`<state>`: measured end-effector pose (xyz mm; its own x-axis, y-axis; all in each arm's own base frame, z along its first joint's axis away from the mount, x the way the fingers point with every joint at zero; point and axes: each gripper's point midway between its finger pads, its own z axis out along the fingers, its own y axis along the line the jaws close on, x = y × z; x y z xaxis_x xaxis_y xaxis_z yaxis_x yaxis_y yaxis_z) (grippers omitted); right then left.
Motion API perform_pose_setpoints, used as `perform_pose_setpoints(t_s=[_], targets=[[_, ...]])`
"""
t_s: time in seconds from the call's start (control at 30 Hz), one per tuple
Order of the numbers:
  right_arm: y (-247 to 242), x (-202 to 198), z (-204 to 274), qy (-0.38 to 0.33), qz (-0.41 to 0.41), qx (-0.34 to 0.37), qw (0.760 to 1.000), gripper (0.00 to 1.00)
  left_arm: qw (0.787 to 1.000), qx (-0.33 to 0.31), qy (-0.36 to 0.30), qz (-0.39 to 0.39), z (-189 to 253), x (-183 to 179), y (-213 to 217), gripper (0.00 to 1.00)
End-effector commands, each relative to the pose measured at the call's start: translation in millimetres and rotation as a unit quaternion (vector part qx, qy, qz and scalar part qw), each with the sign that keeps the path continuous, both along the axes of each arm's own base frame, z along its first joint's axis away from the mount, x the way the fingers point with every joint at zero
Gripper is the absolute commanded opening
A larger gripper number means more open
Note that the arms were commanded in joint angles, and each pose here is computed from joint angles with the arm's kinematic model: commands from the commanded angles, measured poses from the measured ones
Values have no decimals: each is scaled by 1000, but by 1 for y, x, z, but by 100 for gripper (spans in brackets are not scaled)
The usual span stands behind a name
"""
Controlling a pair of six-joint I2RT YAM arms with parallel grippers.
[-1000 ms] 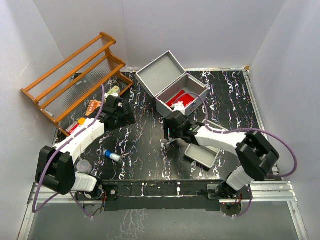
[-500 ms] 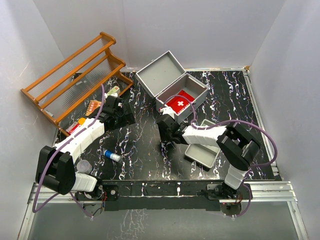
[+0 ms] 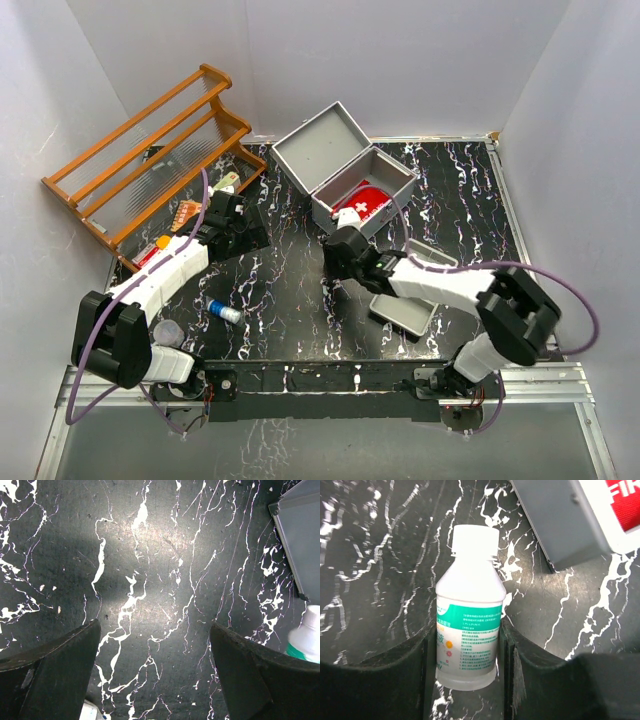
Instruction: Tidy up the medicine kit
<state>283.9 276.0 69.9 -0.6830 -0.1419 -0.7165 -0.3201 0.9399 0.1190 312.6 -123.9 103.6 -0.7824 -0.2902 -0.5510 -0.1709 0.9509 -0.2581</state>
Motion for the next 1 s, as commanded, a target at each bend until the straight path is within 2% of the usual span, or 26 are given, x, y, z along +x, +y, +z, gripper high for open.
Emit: perform_pose_setpoints(t_s=[0.0,0.43,0.7,0.83,0.97], targets=[[2,8,58,-74,-33,98,992,24,1000,2,-18,7,11,6,4,89],[-91,-15,77,-123,-219,147,957,26,999,14,-34,25,22,6,20,90],[-134,-19,63,-107,-323,142,930,26,999,12,-36,28,26,6,23,90],[-160,-15,46,-68,-387,120,912,26,999,18,-34,30,25,5,28,91],[-169,-8,33,-45,-408,113,905,25,999,21,-30,32,24,6,32,91]])
